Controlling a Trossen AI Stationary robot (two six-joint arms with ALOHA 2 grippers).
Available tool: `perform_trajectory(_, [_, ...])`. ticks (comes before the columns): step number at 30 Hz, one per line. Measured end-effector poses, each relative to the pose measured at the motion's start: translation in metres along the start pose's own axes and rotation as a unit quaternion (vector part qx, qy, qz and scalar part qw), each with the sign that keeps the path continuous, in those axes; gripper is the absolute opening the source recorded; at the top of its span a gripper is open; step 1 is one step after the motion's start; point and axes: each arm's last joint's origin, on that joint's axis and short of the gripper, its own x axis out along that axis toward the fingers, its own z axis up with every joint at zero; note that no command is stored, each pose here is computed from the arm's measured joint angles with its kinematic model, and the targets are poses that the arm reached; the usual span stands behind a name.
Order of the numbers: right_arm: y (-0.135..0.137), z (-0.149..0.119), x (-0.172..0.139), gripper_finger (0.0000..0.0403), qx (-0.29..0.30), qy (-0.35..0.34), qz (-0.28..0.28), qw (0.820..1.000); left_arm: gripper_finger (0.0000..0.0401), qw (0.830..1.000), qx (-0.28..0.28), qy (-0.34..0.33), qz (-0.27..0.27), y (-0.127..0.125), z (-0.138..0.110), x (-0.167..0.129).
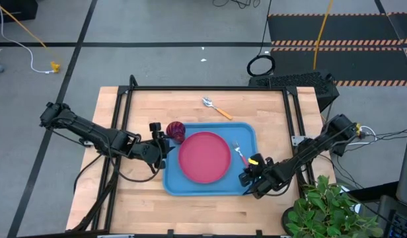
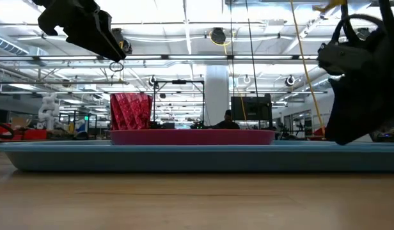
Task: Pick and place plate/cup/fork/spoon on tray
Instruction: Put the pink fork on the blue tray to the right of the pink plate
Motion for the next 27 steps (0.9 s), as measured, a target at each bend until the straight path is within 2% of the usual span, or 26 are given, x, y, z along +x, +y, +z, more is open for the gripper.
perform_trajectory(7, [0.008,0.010,0.003,0.0100,-0.021,-0.007,0.025,0.999,0.0193,1.000,0.003,-0.001,0.000,0.000,0.000,0.000])
perform_trajectory(13, [0.011,0.028,0.012,0.0047,-0.068,0.069,0.015,0.995,0.0193,1.000,0.007,-0.007,0.000,0.000,0.002,0.000])
perform_trajectory(15, [0.009,0.031,0.016,0.0029,-0.103,0.114,0.016,0.988,0.0193,1.000,0.005,-0.012,0.000,0.000,0.003,0.000])
perform_trajectory(18, [0.009,0.033,0.018,0.0006,-0.180,0.178,0.042,0.967,0.0193,1.000,0.004,-0.013,0.000,0.000,0.003,0.000])
perform_trajectory(20, [0.008,0.034,0.018,0.0003,-0.217,0.194,0.056,0.955,0.0193,1.000,0.004,-0.013,0.000,0.000,0.003,0.000])
perform_trajectory(27, [0.006,0.044,0.018,0.0001,-0.251,0.189,0.067,0.947,0.0193,1.000,0.000,-0.013,0.000,0.000,0.003,0.000])
